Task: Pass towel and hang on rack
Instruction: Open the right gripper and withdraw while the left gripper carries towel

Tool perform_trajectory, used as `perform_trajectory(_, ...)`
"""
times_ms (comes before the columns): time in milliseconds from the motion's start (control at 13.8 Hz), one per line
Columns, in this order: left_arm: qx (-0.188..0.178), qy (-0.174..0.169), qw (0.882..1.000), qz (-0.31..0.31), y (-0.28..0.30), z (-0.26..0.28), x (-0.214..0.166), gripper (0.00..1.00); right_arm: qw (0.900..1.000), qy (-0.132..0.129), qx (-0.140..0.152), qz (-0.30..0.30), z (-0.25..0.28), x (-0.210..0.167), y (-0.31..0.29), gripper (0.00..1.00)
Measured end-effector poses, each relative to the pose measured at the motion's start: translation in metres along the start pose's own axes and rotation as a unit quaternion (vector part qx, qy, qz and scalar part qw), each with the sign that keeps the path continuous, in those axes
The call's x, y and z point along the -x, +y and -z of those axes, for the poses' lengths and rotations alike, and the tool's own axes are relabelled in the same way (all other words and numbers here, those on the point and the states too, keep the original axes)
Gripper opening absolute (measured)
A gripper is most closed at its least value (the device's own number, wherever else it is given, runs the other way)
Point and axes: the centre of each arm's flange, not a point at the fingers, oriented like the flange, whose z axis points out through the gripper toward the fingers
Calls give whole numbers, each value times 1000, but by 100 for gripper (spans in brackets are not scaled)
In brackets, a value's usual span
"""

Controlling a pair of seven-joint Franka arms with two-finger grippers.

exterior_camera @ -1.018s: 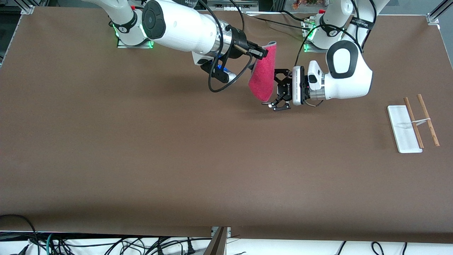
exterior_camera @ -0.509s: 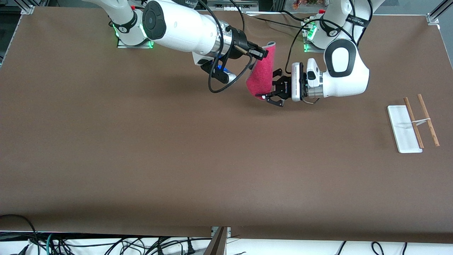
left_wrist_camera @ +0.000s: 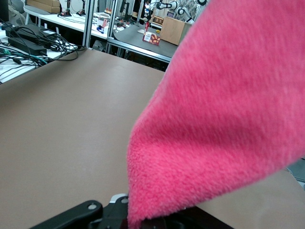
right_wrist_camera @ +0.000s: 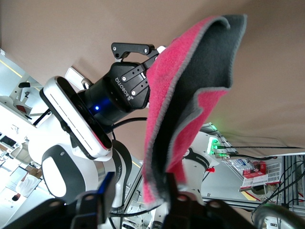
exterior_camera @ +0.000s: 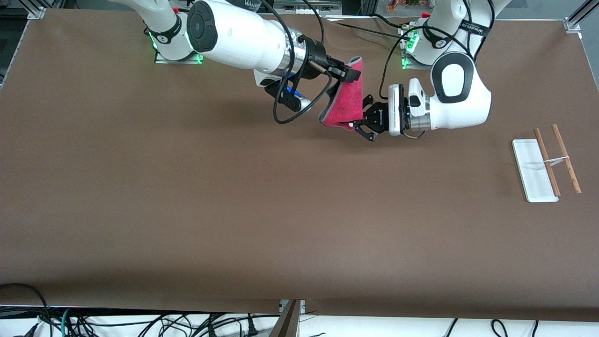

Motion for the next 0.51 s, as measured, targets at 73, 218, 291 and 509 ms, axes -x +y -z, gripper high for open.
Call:
perform_trajectory(73, -1, -6, 1000, -5, -1, 2, 0, 3, 1000, 3, -2, -2, 3, -3, 0, 68)
perform_trajectory(218, 3, -54, 998, -31, -4, 14, 0, 3, 1000, 11, -7, -9, 11, -15, -1, 89)
perform_trajectory(291, 5, -87, 995, -37, -7, 23, -2, 3, 1000, 15, -10, -13, 17, -22, -1, 99)
perform_trajectory(509, 3, -161, 986, -42, -15, 39, -13, 3, 1000, 21, 0, -16, 46, -51, 4, 100)
